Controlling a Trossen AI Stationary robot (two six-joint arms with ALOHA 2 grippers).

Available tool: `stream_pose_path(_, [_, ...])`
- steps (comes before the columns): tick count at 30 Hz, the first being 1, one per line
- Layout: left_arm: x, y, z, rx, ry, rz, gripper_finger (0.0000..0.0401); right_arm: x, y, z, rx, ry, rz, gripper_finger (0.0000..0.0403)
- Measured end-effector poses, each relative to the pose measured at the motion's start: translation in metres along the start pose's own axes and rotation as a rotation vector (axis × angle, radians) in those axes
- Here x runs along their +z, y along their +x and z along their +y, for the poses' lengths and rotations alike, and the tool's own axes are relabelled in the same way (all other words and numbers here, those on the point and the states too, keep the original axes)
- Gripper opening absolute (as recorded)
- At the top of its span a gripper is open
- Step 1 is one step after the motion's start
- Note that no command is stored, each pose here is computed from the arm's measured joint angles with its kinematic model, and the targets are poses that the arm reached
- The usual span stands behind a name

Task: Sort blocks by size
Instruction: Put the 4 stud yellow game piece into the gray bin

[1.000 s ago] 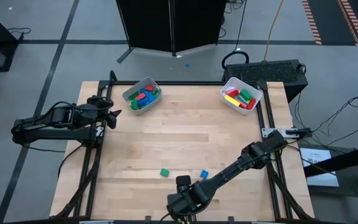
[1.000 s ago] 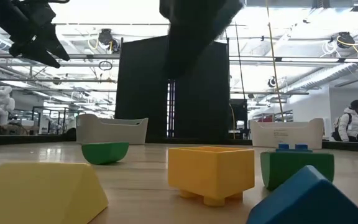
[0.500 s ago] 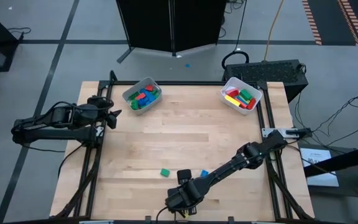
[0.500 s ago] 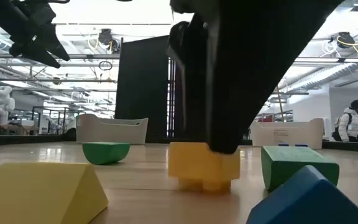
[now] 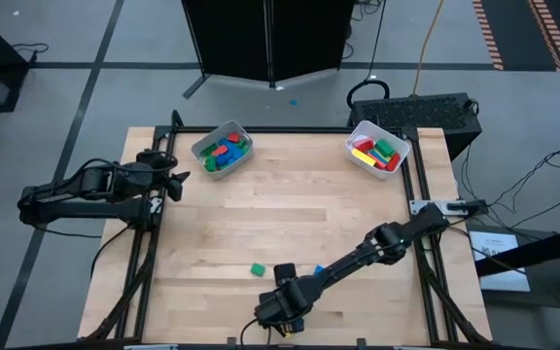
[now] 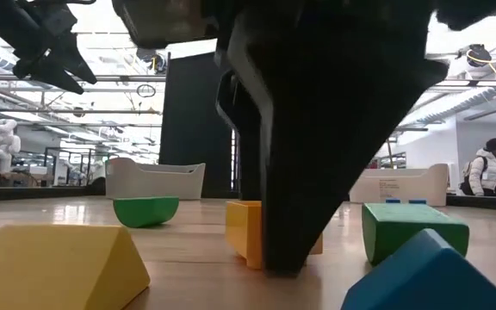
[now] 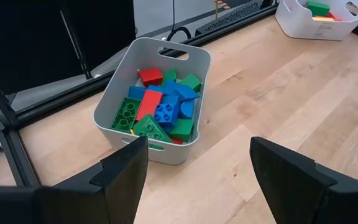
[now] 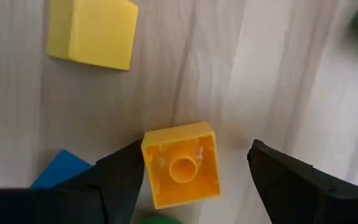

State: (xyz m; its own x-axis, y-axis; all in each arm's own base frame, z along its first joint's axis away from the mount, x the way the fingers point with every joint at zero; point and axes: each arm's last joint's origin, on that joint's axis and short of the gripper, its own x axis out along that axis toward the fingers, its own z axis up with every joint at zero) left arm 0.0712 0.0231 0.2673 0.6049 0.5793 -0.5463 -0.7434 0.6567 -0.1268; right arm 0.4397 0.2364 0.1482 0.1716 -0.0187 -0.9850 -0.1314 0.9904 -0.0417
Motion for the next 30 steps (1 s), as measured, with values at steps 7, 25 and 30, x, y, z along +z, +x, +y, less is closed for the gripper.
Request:
stream_pose_path(7, [0.0, 0.0, 0.0, 0.0, 0.001, 0.0, 0.0281, 0.003, 0.002, -0.007, 0.009, 0.012, 0.0, 0.0195])
stream_pose_path(25, [0.0, 0.0, 0.0, 0.002, 0.002, 0.0, 0.0281, 0.045, -0.041, -0.148, -0.094, 0.144, -0.24, 0.0112])
stream_pose_path(30, [0.0, 0.0, 0.0, 0.019, 0.002, -0.01, 0.0281, 0.064, -0.062, -0.24, -0.151, 0.34, -0.513, 0.0112])
